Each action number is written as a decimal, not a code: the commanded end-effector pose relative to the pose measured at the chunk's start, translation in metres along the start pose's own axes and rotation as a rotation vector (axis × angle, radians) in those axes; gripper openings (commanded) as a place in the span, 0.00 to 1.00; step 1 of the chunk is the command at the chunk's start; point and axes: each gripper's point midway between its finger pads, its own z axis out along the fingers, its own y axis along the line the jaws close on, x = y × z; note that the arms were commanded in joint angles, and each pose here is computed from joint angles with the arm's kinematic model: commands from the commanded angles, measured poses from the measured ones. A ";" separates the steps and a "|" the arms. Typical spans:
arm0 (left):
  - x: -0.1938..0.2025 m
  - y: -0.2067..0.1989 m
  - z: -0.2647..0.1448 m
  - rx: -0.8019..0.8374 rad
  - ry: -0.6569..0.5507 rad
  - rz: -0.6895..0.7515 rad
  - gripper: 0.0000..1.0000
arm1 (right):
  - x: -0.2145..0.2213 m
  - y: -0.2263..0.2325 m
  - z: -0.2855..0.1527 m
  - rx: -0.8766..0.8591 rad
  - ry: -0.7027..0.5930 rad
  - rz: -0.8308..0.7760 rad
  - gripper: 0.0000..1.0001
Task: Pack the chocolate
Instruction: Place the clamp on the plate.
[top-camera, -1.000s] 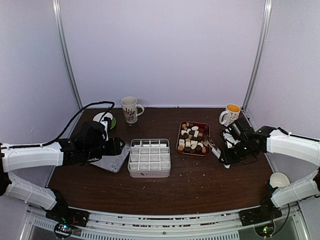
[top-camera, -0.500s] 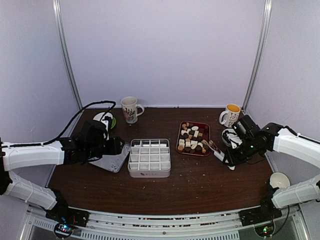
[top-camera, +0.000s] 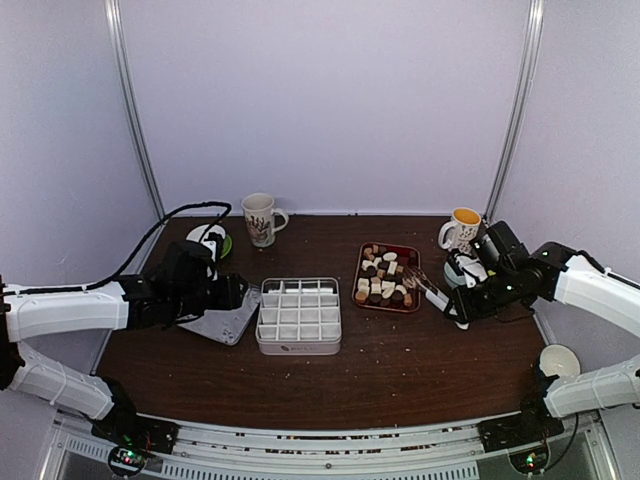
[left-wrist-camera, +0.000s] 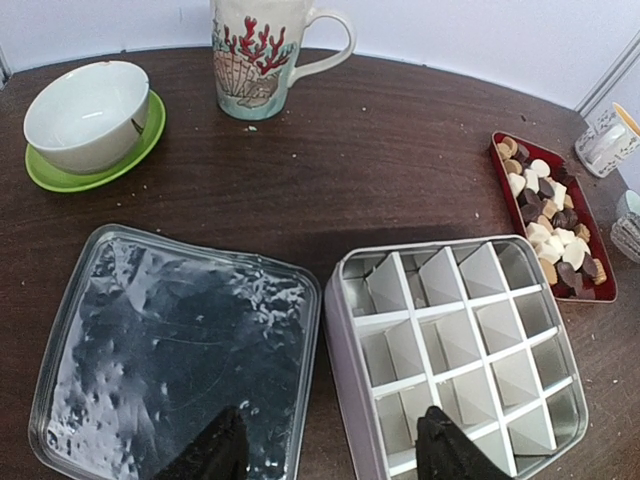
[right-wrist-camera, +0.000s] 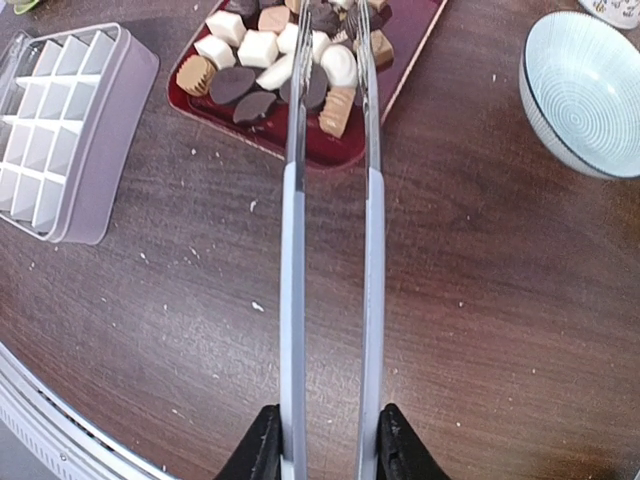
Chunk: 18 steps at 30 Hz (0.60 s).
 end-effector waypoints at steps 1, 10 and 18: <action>-0.019 -0.005 -0.006 0.011 -0.050 0.003 0.60 | -0.025 0.009 -0.001 -0.031 -0.099 -0.007 0.30; -0.021 -0.005 -0.007 0.008 -0.053 0.007 0.60 | -0.042 0.014 0.016 -0.061 -0.184 0.026 0.30; -0.020 -0.007 -0.004 0.009 -0.047 0.011 0.60 | -0.058 0.016 0.072 -0.069 -0.280 0.099 0.30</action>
